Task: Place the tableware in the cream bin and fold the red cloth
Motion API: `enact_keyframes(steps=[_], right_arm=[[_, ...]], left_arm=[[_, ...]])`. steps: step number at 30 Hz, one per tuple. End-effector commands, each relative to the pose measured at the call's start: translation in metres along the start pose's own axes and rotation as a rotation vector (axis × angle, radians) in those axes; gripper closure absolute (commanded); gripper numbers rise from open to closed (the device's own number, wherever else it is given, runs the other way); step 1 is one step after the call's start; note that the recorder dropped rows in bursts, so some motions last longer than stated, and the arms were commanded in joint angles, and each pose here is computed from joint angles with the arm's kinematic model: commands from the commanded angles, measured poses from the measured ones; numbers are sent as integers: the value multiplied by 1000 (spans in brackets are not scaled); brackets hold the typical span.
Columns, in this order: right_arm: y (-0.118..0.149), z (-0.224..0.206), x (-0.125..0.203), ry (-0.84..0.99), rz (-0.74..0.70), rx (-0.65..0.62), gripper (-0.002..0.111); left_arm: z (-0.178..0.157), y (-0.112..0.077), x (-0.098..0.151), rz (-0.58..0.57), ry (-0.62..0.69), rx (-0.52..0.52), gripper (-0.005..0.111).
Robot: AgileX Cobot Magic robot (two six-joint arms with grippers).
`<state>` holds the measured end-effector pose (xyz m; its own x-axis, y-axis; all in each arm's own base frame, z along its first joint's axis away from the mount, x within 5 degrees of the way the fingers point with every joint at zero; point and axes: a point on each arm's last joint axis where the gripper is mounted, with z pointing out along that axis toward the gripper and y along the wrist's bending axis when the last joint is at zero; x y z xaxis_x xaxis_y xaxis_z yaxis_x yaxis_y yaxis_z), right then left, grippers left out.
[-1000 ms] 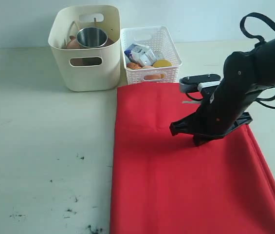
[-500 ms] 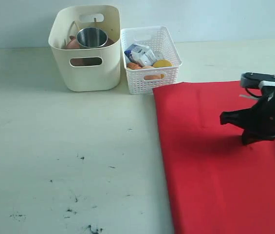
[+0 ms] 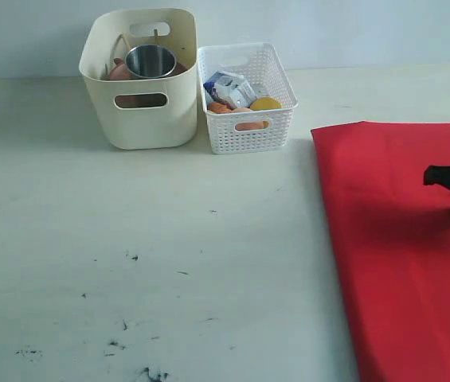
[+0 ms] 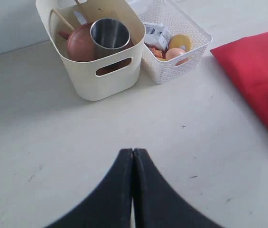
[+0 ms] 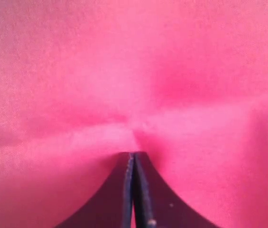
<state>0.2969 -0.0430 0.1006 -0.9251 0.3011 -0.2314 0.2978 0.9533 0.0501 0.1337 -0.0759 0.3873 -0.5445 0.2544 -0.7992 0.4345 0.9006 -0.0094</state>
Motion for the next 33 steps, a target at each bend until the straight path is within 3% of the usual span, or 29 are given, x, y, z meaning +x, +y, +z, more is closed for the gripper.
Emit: enact_keyframes(steps=[1,20,26,33], right_arm=[[-4,33,1,174,16,17,108],[32,64,-131,55,163,-192,108],[40,4,-155,-105,-13,-236,108],[80,-24,-139,-69,-309,-275,108]], left_arm=[[-1,1,1,-9,0,-8,107],[-1,1,1,-7,0,-9,107],[-1,1,1,-7,0,-9,107],[-1,1,1,-7,0,-9,107]])
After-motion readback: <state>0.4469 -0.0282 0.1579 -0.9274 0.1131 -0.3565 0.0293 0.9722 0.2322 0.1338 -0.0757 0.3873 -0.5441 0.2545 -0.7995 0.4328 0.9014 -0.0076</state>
